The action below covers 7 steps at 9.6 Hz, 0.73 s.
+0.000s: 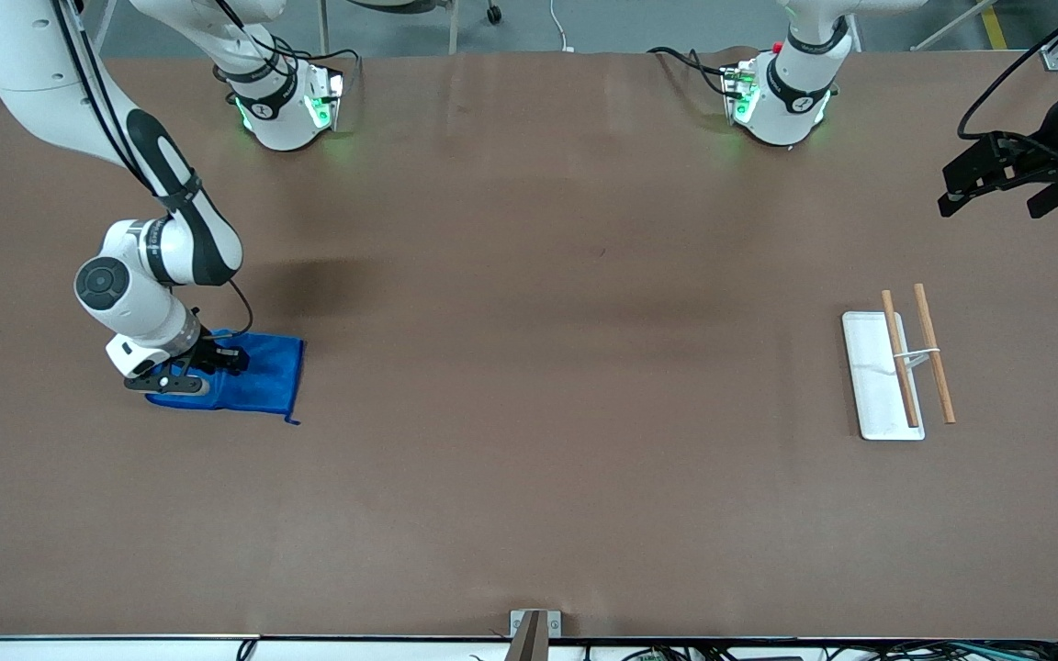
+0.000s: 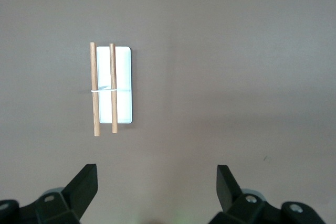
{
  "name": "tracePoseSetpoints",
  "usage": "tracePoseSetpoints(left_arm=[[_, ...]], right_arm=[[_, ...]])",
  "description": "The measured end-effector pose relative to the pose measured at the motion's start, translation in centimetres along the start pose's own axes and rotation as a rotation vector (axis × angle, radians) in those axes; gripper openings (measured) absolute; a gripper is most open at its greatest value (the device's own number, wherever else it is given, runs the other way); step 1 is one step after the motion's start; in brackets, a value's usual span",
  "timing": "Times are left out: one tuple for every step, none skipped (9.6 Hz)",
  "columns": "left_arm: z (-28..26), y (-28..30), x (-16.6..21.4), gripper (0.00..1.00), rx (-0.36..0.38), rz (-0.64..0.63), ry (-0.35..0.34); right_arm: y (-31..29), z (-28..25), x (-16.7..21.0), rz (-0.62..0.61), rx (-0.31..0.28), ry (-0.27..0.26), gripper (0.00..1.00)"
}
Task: Right arm passes towel to left arm to hang
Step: 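Close the right gripper on the towel edge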
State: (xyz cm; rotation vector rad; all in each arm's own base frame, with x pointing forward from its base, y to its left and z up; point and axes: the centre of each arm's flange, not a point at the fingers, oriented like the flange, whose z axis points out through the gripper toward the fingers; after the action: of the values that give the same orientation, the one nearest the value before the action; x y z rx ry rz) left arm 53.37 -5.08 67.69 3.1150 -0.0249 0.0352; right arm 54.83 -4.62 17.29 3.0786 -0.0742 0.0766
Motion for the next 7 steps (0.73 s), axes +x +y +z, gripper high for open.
tracePoseSetpoints(left_arm=[[0.0, 0.0, 0.0, 1.00, 0.000, 0.000, 0.000], [0.0, 0.0, 0.0, 1.00, 0.000, 0.000, 0.000], [0.0, 0.0, 0.0, 1.00, 0.000, 0.000, 0.000], [0.0, 0.0, 0.0, 1.00, 0.000, 0.000, 0.000], [0.1, 0.0, 0.0, 1.00, 0.000, 0.000, -0.001], [0.2, 0.0, 0.0, 1.00, 0.000, 0.000, -0.003], [0.2, 0.0, 0.1, 1.00, 0.000, 0.000, -0.005]], right_arm=[[0.0, -0.1, 0.1, 0.000, -0.003, -0.029, 0.15], [-0.2, -0.4, 0.4, 0.000, -0.006, -0.065, 0.10], [-0.6, -0.7, 0.7, -0.007, -0.008, -0.106, 0.09], [-1.5, -1.5, 1.0, -0.007, -0.008, -0.137, 0.08], [-3.0, -3.0, 1.6, 0.001, -0.007, -0.160, 0.08], [-5.0, -4.8, 2.2, 0.014, -0.006, -0.175, 0.08], [-7.1, -6.8, 2.8, 0.021, -0.004, -0.184, 0.07]])
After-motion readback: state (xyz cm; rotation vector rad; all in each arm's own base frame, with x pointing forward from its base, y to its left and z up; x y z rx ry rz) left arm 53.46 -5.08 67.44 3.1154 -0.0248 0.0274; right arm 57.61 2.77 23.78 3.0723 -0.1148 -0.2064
